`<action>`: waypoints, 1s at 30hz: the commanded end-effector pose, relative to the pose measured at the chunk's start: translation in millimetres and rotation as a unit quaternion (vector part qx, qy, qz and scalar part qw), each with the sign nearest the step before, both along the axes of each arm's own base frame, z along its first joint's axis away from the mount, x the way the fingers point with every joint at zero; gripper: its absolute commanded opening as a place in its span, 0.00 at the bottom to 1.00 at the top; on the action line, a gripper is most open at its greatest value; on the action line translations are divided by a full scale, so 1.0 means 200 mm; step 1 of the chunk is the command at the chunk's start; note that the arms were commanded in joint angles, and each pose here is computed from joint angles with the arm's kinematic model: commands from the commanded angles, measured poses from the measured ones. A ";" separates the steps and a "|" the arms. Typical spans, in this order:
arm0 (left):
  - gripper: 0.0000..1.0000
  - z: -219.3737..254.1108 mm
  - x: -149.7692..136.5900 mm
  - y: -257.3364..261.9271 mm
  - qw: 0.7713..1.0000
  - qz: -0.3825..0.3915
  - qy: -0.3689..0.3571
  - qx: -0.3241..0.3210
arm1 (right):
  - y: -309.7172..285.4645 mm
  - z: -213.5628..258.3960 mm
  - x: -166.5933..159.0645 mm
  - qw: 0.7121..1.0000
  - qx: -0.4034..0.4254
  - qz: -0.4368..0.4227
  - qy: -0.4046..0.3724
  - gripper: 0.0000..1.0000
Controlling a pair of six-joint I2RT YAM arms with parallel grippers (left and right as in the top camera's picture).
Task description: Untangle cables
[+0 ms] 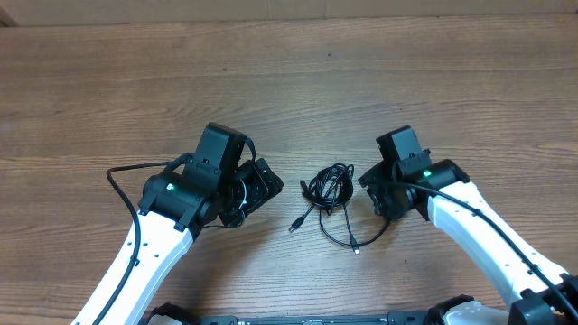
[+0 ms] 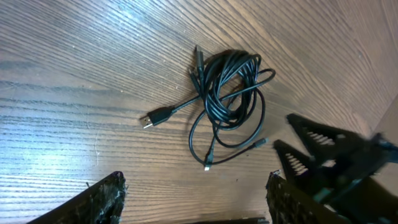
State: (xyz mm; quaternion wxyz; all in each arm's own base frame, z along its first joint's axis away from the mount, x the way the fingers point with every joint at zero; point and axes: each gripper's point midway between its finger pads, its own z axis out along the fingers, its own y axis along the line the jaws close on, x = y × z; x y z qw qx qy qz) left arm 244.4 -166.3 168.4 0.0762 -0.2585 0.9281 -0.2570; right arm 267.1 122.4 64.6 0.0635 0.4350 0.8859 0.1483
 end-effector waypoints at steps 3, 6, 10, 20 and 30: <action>0.70 0.04 0.02 0.01 1.000 0.012 -0.015 0.002 | 0.06 -0.09 -0.05 0.999 0.042 0.014 0.010 0.50; 0.70 0.04 0.02 0.01 1.000 0.024 -0.009 -0.002 | 0.08 -0.10 -0.03 0.998 0.055 0.017 -0.001 0.49; 0.70 0.04 0.02 0.01 0.999 0.032 -0.005 -0.005 | 0.11 -0.14 -0.03 0.997 0.076 0.024 -0.009 0.45; 0.70 0.04 0.02 0.01 0.999 0.032 -0.005 -0.005 | 0.15 -0.26 -0.03 0.996 0.084 0.030 0.008 0.37; 0.65 0.04 0.02 0.01 0.999 0.033 -0.006 -0.003 | 0.18 -0.33 0.03 0.995 0.091 0.035 0.002 0.18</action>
